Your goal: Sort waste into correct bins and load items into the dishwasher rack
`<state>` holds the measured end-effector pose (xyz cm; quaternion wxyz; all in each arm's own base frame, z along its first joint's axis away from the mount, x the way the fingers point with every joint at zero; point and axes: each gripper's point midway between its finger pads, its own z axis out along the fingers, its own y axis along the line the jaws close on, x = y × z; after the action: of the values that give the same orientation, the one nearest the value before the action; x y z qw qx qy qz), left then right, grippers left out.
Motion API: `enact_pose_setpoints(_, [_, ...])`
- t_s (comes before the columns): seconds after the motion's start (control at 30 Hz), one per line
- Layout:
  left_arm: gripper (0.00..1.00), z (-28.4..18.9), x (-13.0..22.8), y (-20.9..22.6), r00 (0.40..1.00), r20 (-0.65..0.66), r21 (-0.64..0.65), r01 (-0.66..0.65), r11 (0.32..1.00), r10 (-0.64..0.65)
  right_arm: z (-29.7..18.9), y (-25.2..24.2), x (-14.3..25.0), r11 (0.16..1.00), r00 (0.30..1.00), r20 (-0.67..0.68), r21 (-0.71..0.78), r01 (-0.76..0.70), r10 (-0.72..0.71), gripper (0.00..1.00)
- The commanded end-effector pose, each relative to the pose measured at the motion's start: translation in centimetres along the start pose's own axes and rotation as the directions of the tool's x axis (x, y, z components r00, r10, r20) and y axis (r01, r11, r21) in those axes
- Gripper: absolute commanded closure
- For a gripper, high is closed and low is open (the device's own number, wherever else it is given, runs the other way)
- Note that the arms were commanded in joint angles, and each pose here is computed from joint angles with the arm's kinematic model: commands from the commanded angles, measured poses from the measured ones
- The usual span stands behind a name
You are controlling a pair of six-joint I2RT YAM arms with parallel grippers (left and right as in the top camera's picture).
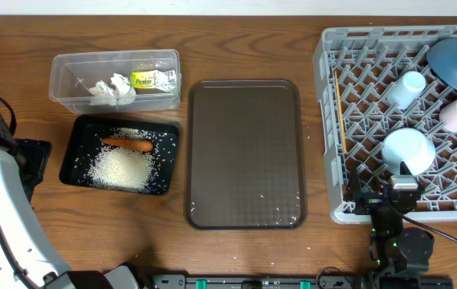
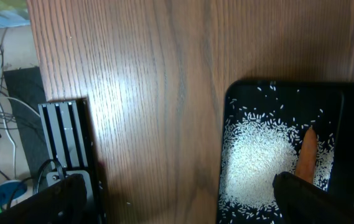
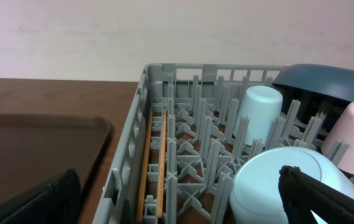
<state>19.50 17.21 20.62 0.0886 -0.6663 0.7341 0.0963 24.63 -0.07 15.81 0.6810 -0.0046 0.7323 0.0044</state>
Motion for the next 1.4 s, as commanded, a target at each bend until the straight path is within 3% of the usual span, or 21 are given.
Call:
enact_pose_setpoints(0.0, [0.02,0.1,-0.1,0.1,1.000,0.000,-0.009,-0.004,1.000,0.004,0.0,-0.2,0.1,1.000,1.000,0.002,0.010,-0.018,0.018,0.01])
enact_pose_setpoints(0.47, [0.02,0.1,-0.5,-0.4,1.000,0.017,0.012,0.001,1.000,-0.002,0.0,-0.2,0.1,1.000,1.000,0.002,0.010,-0.018,0.018,0.01])
enact_pose_setpoints(0.67, [0.02,-0.7,0.5,1.4,1.000,0.013,-0.031,-0.020,0.999,0.020,0.0,-0.2,0.1,1.000,1.000,0.002,0.010,-0.018,0.018,0.01])
enact_pose_setpoints(0.83, [0.02,0.1,4.0,2.7,0.996,-0.009,0.002,-0.089,0.996,0.089,0.0,-0.2,0.1,1.000,1.000,0.002,0.010,-0.018,0.018,0.01])
enact_pose_setpoints(1.0, [0.02,2.0,9.0,1.0,0.983,0.017,0.196,-0.180,0.964,0.181,0.0,-0.2,0.1,1.000,1.000,0.002,0.010,-0.018,0.018,0.01])
enact_pose_setpoints(1.13, [0.02,2.1,11.9,-2.0,0.938,0.172,0.417,-0.345,0.841,0.300,0.0,-0.2,0.1,1.000,1.000,0.002,0.010,-0.018,0.018,0.01])
enact_pose_setpoints(1.23, [0.02,1.4,14.2,-3.7,0.828,0.363,0.515,-0.561,0.648,0.428,0.0,-0.2,0.1,1.000,1.000,0.002,0.010,-0.018,0.018,0.01])
enact_pose_setpoints(1.37, [0.02,1.0,16.1,-4.3,0.681,0.568,0.523,-0.733,0.436,0.462,0.0,-0.2,0.1,1.000,1.000,0.002,0.010,-0.018,0.018,0.01])
